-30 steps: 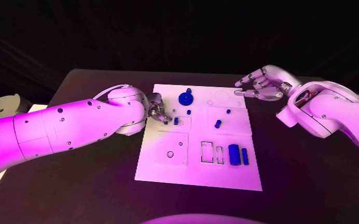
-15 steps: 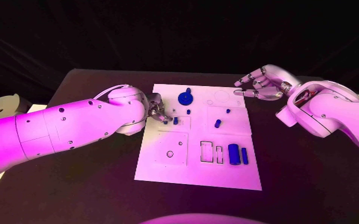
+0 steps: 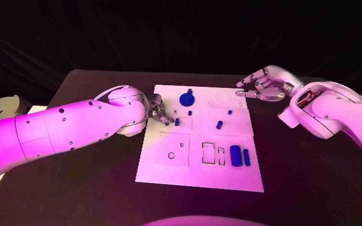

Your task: Assemble the parts on the task board

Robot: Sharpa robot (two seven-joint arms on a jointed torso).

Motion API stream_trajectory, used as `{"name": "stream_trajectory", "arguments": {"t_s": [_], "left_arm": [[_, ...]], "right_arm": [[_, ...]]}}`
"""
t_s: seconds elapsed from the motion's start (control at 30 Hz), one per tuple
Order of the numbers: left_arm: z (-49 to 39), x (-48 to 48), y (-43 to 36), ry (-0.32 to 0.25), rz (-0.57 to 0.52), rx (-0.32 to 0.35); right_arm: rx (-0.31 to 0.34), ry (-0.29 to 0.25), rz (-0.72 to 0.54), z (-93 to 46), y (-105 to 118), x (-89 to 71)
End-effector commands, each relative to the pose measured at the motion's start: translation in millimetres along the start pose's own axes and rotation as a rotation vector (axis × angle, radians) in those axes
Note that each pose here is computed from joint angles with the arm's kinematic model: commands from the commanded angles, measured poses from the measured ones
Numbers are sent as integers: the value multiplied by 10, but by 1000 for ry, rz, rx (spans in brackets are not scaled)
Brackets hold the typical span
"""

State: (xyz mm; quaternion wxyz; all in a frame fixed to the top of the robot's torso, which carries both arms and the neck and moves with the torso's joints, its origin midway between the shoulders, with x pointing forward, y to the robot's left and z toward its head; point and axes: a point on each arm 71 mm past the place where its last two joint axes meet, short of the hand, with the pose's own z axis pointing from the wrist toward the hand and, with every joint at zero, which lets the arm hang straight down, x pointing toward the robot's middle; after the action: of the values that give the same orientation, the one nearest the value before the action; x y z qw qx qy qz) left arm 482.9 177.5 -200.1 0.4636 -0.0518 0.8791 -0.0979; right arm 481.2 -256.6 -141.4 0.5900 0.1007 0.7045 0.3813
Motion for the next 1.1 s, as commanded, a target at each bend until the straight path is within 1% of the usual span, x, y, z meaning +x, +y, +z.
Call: {"name": "stream_trajectory", "arguments": {"t_s": [0.03, 0.43, 0.73, 0.83, 0.97, 1.07, 1.1], "left_arm": [[-4, 27, 76, 7, -13, -75], [-25, -9, 140, -31, -49, -90], [-41, -20, 160, -35, -93, -60], [-46, -35, 165, -41, -154, -21], [-48, -60, 175, -37, -274, 39], [-46, -106, 189, -64, -380, 96], [-44, -136, 193, -84, -439, 135]], "right_arm": [[-11, 2, -5, 2, 10, 6], [-11, 3, -5, 6, 7, 7], [-8, 6, -5, 9, 0, 7], [-8, 6, -5, 10, -1, 7], [-8, 14, -4, 11, -4, 11], [-8, 19, -3, 13, -4, 15], [-8, 20, -3, 14, -5, 17]]}}
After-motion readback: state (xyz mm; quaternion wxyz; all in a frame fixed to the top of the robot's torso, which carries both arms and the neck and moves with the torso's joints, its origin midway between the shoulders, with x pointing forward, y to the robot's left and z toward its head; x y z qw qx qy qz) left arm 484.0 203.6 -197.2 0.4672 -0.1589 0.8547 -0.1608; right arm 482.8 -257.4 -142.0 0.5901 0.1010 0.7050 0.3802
